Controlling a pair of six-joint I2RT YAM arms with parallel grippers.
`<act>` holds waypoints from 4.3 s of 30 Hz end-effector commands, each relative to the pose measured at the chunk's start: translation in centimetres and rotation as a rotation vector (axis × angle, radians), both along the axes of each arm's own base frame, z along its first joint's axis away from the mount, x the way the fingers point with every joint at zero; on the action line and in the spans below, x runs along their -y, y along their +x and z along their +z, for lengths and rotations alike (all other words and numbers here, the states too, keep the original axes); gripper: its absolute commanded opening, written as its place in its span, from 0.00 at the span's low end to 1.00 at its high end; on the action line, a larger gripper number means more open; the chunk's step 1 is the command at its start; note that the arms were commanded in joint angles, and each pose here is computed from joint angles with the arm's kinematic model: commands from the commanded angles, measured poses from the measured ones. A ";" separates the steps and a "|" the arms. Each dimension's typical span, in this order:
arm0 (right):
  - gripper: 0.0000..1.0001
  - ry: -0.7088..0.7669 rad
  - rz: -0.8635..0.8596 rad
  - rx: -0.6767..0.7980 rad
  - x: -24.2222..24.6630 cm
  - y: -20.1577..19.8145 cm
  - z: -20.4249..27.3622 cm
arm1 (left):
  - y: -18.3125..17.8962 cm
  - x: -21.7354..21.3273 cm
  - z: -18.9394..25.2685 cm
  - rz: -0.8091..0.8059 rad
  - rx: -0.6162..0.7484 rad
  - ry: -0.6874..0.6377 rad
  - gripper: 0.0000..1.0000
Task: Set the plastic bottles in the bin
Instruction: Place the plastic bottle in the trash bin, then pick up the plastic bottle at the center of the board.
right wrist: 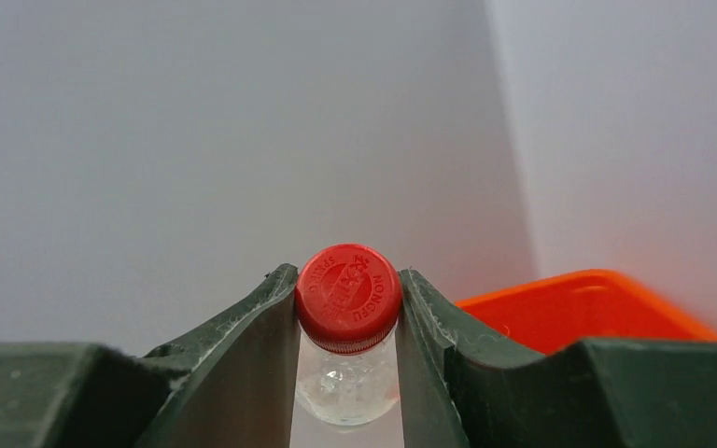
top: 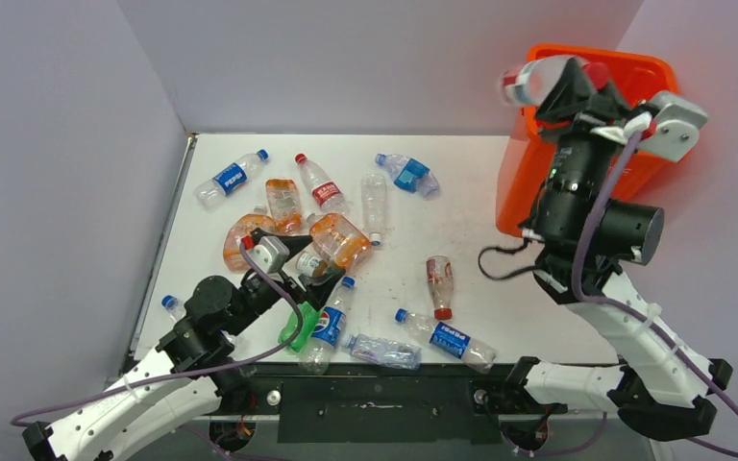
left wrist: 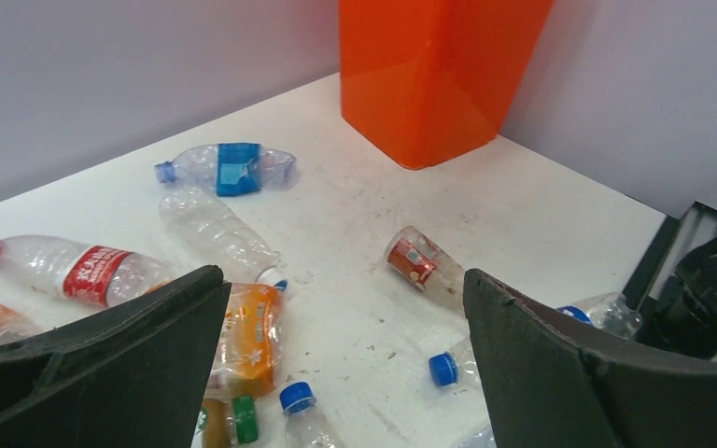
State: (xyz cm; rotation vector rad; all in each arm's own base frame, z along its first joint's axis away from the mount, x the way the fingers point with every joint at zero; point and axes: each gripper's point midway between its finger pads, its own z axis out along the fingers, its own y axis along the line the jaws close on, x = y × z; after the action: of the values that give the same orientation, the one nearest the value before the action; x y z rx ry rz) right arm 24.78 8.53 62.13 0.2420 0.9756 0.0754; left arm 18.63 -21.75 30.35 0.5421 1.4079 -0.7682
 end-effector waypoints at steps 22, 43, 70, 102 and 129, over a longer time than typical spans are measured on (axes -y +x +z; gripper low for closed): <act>0.90 0.289 -0.399 -0.108 16.0 19.1 -5.8 | 2.6 -2.6 -0.3 0.234 -0.002 0.074 0.96; 0.90 0.085 0.612 -0.649 -11.1 6.7 -28.6 | 4.5 -4.5 -2.8 0.391 -0.043 0.180 0.96; 0.90 0.055 0.402 -1.369 -7.4 5.5 -55.4 | 3.8 0.1 -6.4 0.170 -0.107 0.339 0.96; 0.11 0.330 1.068 -0.519 -15.6 2.8 -32.1 | 1.0 4.0 -1.1 -0.052 -0.144 -0.006 0.96; 0.05 0.594 1.405 -0.098 -17.8 -3.5 -23.9 | -1.7 9.0 0.5 -0.343 -0.215 -0.135 0.90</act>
State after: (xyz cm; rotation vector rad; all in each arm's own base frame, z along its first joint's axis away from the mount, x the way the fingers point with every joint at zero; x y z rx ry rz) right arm 22.90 26.97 34.53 0.1065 1.1813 1.6326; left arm 17.34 -30.36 27.37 0.5885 1.5618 -1.1807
